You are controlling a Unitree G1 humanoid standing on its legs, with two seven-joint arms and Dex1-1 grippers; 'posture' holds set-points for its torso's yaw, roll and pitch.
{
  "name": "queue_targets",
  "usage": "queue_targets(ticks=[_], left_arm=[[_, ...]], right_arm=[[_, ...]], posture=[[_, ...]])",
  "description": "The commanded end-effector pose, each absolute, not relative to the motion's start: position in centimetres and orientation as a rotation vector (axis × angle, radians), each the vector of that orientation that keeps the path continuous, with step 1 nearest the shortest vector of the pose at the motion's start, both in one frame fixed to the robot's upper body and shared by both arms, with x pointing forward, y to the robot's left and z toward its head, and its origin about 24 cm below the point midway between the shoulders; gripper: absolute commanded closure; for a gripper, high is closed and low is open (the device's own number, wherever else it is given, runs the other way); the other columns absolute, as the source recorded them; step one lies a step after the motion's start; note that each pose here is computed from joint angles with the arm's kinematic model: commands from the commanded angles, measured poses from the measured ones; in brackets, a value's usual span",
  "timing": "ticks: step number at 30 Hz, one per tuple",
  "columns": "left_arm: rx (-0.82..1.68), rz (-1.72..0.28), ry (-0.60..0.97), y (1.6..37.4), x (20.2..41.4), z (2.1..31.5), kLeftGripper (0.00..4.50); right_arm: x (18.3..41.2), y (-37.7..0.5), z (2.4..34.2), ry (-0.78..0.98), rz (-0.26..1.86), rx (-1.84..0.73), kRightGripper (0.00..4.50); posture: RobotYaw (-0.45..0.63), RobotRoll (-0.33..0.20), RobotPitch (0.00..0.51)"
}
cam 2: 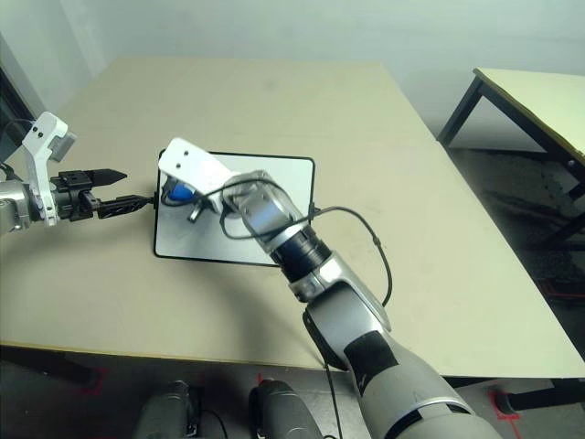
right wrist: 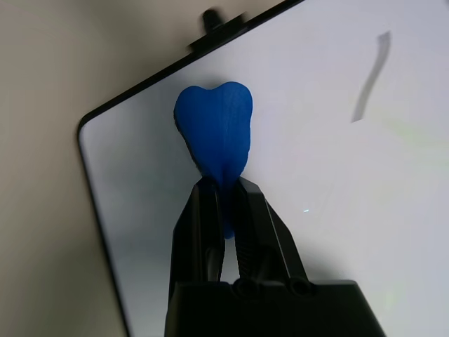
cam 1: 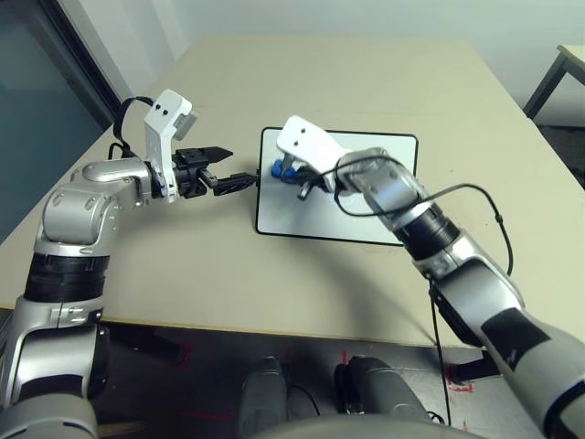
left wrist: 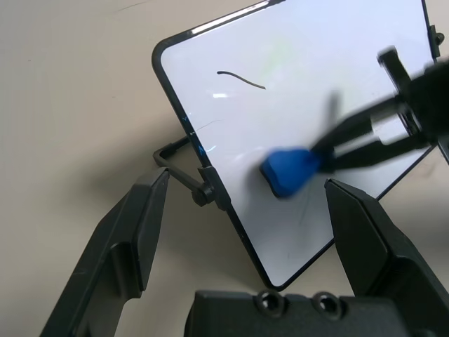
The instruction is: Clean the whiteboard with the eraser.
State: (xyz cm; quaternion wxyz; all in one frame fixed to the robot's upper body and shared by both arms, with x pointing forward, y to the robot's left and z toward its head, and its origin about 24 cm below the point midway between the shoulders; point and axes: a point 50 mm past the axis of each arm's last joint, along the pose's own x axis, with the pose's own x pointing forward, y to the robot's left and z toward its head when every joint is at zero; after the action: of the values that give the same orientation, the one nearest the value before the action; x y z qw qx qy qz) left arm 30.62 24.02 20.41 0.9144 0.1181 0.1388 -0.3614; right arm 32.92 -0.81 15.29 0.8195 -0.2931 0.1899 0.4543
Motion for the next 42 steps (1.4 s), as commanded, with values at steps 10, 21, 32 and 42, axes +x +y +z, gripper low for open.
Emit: queue_targets(ticks=[10, 21, 32, 42], left_arm=[[0.241, -0.744, 0.286, 24.2, 30.6, 20.8, 0.00], [0.243, -0.710, 0.282, 25.3, 30.6, 21.6, 0.00], [0.261, -0.663, 0.293, 27.1, 30.0, 22.6, 0.00], [0.255, -0.644, 0.279, 27.2, 29.6, 22.7, 0.00]], right_arm=[[37.1, -1.4, 19.6, 0.282, 0.800, -0.588, 4.33], [34.3, -1.5, 15.0, 0.428, 0.912, -0.615, 4.33], [35.4, -0.2, 17.3, 0.346, 0.888, -0.574, 4.35], [36.3, 0.6, 18.1, 0.286, 0.886, -0.563, 4.35]], posture=[[-0.03, 0.000, 0.058], [-0.03, 0.000, 0.057], [0.00, 0.000, 0.056], [0.02, 0.000, 0.048]])
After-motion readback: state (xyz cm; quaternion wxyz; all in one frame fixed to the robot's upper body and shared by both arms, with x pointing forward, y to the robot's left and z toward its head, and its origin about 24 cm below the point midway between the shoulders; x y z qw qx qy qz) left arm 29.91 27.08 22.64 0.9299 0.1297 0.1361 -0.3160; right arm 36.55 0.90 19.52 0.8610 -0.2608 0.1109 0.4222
